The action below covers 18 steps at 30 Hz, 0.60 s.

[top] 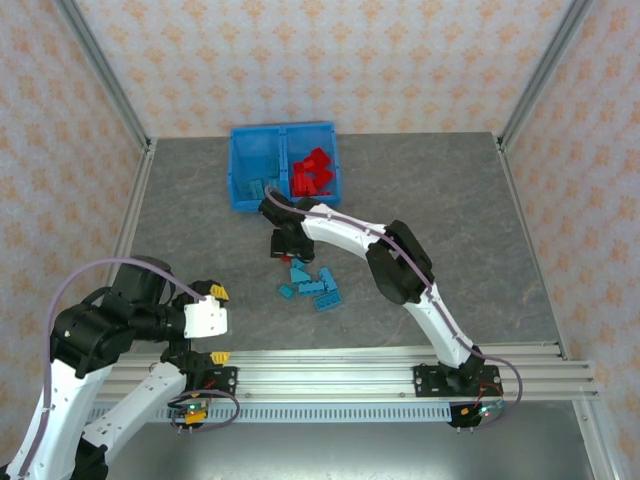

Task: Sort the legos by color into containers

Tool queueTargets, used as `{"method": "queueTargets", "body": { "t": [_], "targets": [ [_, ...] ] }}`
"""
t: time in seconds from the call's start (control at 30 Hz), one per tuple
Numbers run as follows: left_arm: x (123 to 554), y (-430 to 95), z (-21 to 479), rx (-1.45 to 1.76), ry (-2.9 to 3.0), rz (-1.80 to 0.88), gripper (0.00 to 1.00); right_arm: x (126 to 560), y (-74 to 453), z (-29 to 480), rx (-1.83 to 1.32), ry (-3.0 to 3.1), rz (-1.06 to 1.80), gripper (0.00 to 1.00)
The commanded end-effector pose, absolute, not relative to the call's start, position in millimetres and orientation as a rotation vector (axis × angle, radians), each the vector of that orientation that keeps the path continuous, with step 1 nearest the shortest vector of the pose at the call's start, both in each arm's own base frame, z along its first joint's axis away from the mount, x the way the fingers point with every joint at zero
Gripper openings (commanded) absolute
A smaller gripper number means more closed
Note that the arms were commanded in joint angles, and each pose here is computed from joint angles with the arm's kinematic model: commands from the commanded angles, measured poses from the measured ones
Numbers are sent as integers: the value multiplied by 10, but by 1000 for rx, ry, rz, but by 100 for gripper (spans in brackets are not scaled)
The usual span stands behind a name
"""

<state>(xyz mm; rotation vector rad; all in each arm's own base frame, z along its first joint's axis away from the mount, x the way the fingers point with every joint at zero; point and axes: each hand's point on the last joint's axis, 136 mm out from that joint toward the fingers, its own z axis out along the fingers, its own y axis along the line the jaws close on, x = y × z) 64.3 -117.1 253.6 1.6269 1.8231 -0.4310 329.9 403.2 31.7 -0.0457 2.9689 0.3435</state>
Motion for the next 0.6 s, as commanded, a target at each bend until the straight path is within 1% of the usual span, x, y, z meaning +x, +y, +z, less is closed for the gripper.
{"method": "queueTargets", "body": {
  "t": [0.0, 0.07, 0.23, 0.33, 0.57],
  "targets": [
    [630, -1199, 2518, 1642, 1791, -444, 100, 3345, 4035, 279, -62, 2964, 307, 57],
    [647, -1214, 2515, 1632, 1790, -450, 100, 3364, 4052, 316, -87, 2956, 308, 56],
    [704, -1240, 2506, 1620, 1784, -449, 100, 3419, 4089, 405, -153, 2926, 311, 46],
    [740, -1252, 2508, 1613, 1770, -438, 100, 3459, 4107, 541, -177, 2896, 322, 40],
    [916, -1278, 2619, 1523, 1692, -356, 100, 3571, 4069, 1206, -153, 2752, 385, 39]
  ]
}}
